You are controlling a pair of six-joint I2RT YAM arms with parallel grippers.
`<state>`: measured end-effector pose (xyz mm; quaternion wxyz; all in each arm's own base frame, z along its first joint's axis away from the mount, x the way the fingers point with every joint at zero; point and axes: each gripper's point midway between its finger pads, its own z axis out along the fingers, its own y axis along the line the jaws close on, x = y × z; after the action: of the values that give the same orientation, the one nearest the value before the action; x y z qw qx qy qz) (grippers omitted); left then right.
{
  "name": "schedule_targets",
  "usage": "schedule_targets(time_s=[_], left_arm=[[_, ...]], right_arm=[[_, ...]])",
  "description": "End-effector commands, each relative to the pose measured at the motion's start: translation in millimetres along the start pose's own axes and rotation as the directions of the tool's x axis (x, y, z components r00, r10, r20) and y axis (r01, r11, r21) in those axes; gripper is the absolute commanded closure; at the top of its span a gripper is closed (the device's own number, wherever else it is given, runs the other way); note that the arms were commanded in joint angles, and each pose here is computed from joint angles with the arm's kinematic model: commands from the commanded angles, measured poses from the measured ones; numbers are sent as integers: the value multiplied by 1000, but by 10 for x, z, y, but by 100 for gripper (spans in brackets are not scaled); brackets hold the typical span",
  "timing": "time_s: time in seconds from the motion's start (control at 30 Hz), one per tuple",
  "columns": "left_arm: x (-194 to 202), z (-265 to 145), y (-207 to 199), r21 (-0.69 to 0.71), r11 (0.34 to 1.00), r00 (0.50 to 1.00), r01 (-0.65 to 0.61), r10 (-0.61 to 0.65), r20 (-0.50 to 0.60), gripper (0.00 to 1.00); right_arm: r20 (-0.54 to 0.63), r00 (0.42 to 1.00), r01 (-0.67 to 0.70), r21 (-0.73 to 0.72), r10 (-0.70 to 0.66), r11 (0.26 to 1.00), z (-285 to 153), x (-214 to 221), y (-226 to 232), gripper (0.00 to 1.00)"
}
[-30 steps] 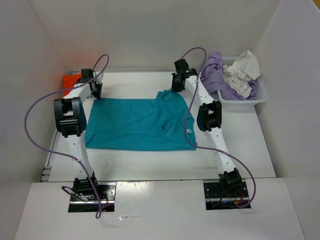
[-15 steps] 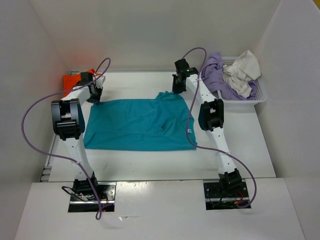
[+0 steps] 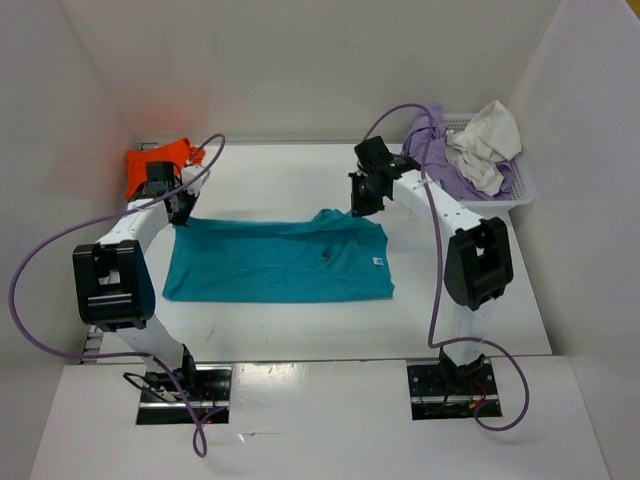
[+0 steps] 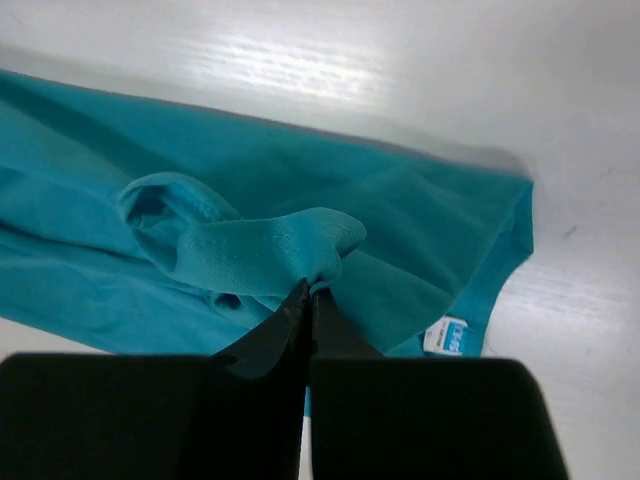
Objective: Fold and stack the t-shirts
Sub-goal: Fold the other side of the tshirt into a rectangle
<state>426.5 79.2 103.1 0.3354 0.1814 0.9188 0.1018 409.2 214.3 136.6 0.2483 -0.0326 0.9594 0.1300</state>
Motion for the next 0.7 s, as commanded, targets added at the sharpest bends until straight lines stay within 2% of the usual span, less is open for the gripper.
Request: schedule_targets(time_s=[0.0, 0.13, 0.4, 0.6, 0.67], left_arm=[[142, -76, -56, 0, 999, 999, -37, 37, -16, 100], [247, -192, -91, -11, 999, 999, -49, 49, -21, 100], [429, -227, -156, -18, 998, 997, -60, 60, -44, 100], [568, -199, -187, -19, 997, 994, -81, 79, -77, 99], [685, -178, -250, -1, 996, 991, -89, 89, -101, 98]], right_arm=[[40, 998, -47, -11, 47, 999, -45, 127, -51, 100], [57, 994, -91, -22, 93, 996, -170, 344, -112, 100], [-22, 994, -108, -67, 107, 992, -36, 855, 109, 100], [-61, 988, -143, -42, 140, 989, 30, 1093, 9, 100], [-95, 984, -155, -30, 152, 987, 68, 1231, -35, 93]])
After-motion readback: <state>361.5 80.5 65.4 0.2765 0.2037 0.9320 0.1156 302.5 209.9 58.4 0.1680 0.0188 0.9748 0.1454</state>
